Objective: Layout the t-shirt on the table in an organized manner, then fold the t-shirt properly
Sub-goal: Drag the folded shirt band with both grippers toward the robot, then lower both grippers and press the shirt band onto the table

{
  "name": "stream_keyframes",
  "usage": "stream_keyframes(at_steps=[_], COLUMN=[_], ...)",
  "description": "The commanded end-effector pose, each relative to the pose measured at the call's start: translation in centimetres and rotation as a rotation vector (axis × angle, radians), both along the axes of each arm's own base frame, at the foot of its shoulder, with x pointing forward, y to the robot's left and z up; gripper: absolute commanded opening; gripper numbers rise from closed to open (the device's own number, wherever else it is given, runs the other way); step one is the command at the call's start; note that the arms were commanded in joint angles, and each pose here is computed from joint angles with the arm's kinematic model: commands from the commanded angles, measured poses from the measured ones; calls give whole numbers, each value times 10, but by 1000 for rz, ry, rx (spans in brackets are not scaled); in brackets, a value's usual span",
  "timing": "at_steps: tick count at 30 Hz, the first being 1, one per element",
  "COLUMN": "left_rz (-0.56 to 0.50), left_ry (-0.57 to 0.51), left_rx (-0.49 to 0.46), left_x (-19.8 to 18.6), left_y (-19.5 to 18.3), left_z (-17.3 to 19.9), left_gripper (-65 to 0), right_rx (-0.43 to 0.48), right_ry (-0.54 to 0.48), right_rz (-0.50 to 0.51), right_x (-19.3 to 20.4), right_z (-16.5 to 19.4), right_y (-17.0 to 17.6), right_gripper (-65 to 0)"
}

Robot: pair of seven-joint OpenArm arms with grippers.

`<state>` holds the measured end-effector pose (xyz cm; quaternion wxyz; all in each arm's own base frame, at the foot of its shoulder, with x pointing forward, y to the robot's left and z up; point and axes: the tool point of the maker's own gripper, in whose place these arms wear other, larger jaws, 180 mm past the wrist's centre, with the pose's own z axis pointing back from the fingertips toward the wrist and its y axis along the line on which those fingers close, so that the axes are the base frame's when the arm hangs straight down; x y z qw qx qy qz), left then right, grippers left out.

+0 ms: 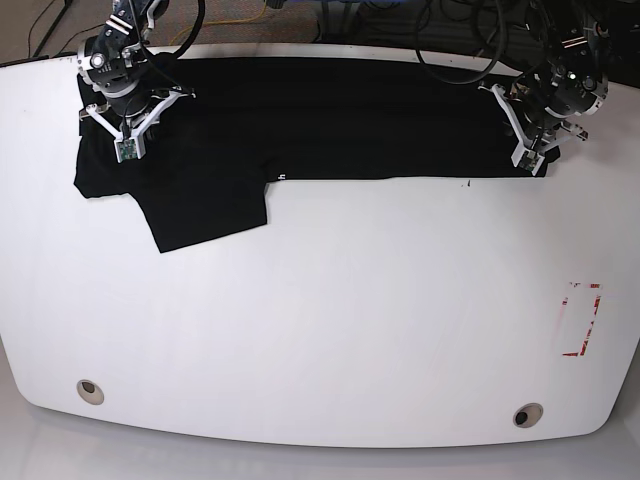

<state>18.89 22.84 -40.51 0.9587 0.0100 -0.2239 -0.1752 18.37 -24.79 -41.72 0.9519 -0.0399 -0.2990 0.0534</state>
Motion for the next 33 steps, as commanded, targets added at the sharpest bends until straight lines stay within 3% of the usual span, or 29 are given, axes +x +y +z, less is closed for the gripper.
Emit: stream_keyframes(at_steps=[1,9,20,33], left_rz=[2,-11,9,11], left_ry=[-10,58,15,-26], left_rx=[-1,-16,-37,-52], left_x=[7,19,58,79], left_y=[5,15,20,18], left_z=[0,-23,-18,-9], left_gripper=[-589,-589,-589,-586], right_rx=[-6,32,36,7], right_ry=[-35,-41,-30,-138], right_rz=[1,-6,-13,-3], right_x=[9,21,44,83], right_z=[4,-12,-21,9], right_y=[-8,-14,-38,-45], right_gripper=[-634,-634,-634,-631])
